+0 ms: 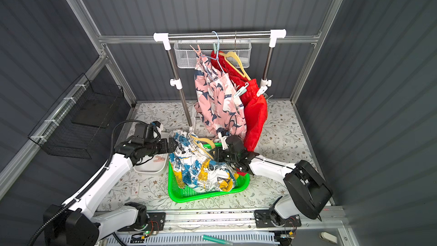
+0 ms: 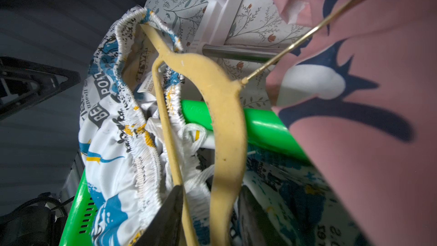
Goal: Remove the clothespins securing shorts to the hanger
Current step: Pick up the hanger from the basket.
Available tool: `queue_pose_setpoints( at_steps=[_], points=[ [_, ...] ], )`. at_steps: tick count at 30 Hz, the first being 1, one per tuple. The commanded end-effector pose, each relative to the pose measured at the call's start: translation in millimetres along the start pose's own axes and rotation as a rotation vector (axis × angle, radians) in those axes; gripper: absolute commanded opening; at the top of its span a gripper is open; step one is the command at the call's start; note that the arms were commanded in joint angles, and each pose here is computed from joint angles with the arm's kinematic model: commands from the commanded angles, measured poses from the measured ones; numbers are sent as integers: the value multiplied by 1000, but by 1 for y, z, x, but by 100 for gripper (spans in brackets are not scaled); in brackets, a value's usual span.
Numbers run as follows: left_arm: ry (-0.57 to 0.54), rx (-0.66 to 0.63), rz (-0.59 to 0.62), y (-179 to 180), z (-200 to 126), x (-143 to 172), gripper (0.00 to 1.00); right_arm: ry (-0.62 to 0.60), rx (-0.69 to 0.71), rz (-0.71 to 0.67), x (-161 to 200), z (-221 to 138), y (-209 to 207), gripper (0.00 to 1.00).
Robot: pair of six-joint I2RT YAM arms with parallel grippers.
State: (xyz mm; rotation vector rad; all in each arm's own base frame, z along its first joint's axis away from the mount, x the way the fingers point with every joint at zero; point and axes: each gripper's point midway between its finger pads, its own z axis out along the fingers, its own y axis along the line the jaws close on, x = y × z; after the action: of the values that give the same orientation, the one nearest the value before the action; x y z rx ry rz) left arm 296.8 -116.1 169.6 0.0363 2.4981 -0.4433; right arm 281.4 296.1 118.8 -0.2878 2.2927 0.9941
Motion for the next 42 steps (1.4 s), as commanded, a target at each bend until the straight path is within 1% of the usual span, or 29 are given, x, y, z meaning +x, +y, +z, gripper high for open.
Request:
queue_pose_setpoints(
  at_steps=[1,2,3,6,12,20,25,30,32,34,37,42],
  points=[
    [-5,5,17,-2,-3,1,100,-43,-107,-32,-11,-10,25,39],
    [-3,4,16,-1,-3,2,100,-56,-119,-38,-13,-11,27,38],
    [-4,5,16,-2,-3,2,100,-48,-167,-43,-11,-14,35,38],
    [-5,7,14,-2,-3,2,100,-68,-208,-50,-12,-19,42,37],
    [-12,8,17,-2,-5,1,100,-67,-289,-52,-11,-22,55,36],
    [-18,13,15,-3,-6,0,100,-144,-367,-67,-16,-32,66,34],
    [-17,13,16,-3,-6,0,100,-148,-326,-92,-14,-26,67,32],
    [-13,14,14,-3,-5,1,100,-149,-281,-107,-11,-20,66,26],
    [-14,14,15,-3,-5,1,100,-171,-251,-117,-15,-20,63,24],
    [-13,13,15,-3,-4,1,100,-187,-239,-127,-18,-22,64,22],
    [-24,6,13,-2,-7,-1,100,-218,-215,-169,-24,-29,67,16],
    [-80,-22,8,1,-17,-11,100,-267,-191,-264,-32,-43,82,8]
  ],
)
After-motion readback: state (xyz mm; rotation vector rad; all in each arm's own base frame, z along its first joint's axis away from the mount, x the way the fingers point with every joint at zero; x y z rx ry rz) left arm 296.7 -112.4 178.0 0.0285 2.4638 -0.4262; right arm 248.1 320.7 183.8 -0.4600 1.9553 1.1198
